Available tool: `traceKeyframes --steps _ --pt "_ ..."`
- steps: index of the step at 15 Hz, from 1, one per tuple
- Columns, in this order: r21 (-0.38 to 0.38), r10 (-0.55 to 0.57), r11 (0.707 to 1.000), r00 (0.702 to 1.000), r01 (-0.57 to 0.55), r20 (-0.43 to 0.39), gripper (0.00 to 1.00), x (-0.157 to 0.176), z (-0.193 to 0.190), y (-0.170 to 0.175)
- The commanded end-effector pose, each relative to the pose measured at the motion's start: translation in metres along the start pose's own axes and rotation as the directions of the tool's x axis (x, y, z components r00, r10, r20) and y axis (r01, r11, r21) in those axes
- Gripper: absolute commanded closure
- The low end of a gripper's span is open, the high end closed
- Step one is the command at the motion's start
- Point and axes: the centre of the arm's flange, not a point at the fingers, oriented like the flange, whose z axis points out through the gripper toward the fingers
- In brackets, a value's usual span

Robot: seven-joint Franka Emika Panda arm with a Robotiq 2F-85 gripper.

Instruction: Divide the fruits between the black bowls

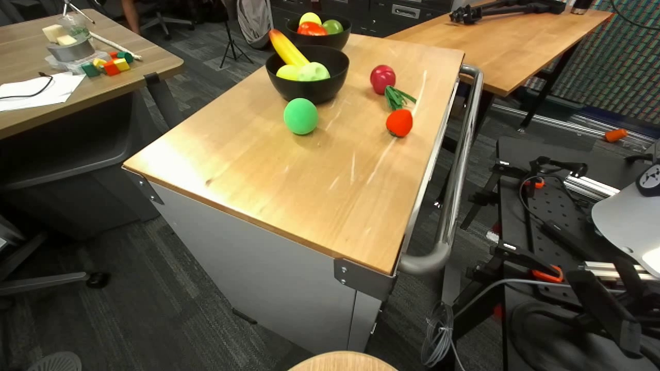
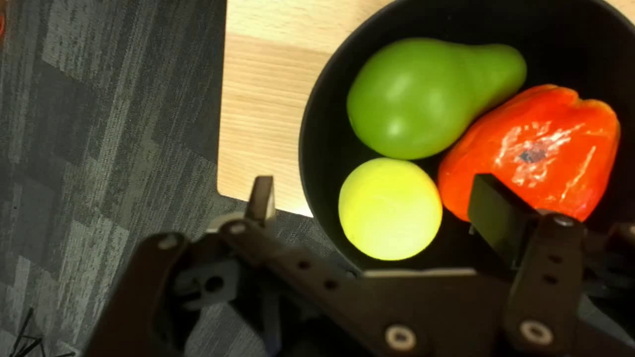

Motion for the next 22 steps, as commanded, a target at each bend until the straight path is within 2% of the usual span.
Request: traceKeyframes --steps 1,5,8,12,15,16,20,22 --pt "0.066 -0.035 0.997 0.999 0.037 -0.022 0.0 -0.028 -0.04 0.014" --pt "0.197 0.034 0.98 0.999 -0.036 0.013 0.0 -0.078 -0.049 0.029" --pt "0.309 0.109 0.943 0.992 -0.123 0.062 0.0 -0.125 -0.035 0.034" --pt "0.409 0.221 0.885 0.974 -0.22 0.045 0.0 -0.177 -0.013 0.013" --pt "0.423 0.278 0.873 0.96 -0.242 -0.024 0.0 -0.188 -0.005 -0.005" --pt "0.414 0.235 0.882 0.971 -0.227 0.032 0.0 -0.139 -0.002 0.042" --pt "0.416 0.236 0.879 0.971 -0.231 0.039 0.0 -0.141 0.005 0.04" --pt "0.342 0.242 0.898 0.96 -0.276 0.141 0.0 -0.138 0.019 0.027"
